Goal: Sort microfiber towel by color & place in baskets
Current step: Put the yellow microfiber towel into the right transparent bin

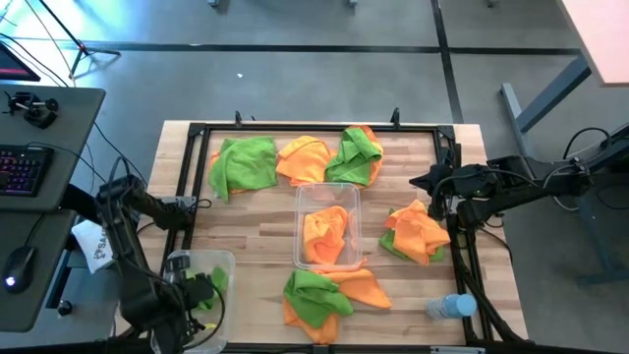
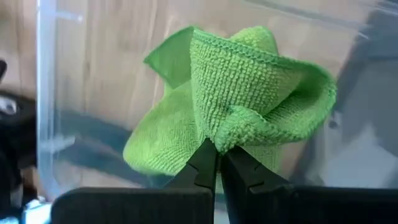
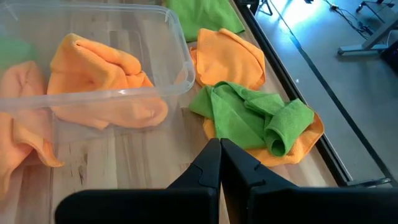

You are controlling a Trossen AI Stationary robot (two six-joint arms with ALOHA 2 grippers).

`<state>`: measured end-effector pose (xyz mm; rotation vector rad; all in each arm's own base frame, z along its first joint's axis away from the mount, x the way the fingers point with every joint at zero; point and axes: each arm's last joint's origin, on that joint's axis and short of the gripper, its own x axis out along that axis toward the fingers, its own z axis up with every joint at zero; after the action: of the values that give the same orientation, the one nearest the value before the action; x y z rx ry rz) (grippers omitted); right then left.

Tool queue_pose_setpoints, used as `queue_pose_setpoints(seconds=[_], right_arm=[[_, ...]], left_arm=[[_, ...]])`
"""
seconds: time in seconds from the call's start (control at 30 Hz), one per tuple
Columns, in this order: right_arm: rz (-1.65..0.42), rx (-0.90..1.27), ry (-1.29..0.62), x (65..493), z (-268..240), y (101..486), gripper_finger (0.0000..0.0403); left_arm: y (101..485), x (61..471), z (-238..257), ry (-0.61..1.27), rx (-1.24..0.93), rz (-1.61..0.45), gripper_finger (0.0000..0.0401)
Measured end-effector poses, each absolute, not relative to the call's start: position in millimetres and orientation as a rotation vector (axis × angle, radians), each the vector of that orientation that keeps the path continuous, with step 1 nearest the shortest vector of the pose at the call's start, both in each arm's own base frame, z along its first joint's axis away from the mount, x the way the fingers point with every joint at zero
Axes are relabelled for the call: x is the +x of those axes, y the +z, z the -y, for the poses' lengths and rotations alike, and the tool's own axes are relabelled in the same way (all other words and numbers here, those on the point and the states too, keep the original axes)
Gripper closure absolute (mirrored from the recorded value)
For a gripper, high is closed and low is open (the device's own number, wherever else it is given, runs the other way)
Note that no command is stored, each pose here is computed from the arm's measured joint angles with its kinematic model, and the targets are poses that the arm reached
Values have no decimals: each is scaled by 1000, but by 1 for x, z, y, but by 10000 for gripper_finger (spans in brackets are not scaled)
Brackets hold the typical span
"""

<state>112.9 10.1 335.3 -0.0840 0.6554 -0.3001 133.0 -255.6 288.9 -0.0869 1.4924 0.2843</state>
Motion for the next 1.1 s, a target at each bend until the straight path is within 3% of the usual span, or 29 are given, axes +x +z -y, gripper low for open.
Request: queue_pose_setpoints(seconds=[0.23, 0.4, 0.77, 1.1], right_arm=[[-641, -12, -336, 113, -10, 335, 403], [-627, 13, -375, 113, -9, 336, 403], [-604, 112, -414, 113, -9, 336, 403], [-585, 169, -451, 113, -8, 336, 403]], left_arm=[[241, 136, 262, 152, -42, -1441, 401], [212, 126, 255, 167, -3, -1450, 401], [184, 102, 230, -16, -52, -1377, 401], [170, 99, 218, 38, -13, -1396, 377]])
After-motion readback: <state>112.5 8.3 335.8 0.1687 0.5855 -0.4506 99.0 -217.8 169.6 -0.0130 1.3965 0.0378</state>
